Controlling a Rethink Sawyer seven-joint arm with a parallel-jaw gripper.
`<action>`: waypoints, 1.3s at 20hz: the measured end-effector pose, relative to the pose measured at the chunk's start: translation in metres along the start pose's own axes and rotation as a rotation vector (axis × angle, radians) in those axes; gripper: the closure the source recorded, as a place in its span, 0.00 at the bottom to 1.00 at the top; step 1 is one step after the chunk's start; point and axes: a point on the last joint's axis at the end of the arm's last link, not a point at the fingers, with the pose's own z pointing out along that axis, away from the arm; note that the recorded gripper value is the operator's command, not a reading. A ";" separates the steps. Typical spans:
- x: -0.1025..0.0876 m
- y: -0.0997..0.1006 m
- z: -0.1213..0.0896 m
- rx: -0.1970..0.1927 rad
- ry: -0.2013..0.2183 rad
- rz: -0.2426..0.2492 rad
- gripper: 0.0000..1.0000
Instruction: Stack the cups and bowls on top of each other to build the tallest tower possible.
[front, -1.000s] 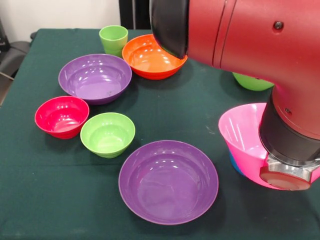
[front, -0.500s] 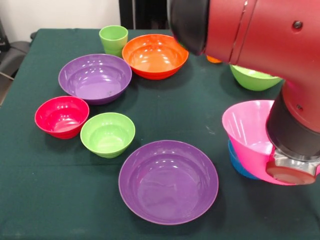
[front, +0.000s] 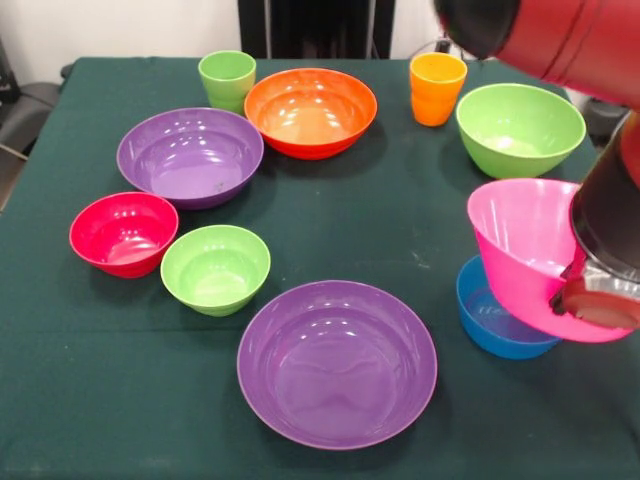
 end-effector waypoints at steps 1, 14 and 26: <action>0.002 -0.004 0.001 0.001 -0.010 -0.001 1.00; -0.008 -0.010 0.013 0.025 -0.044 -0.002 1.00; -0.032 -0.003 0.014 0.045 -0.023 0.020 1.00</action>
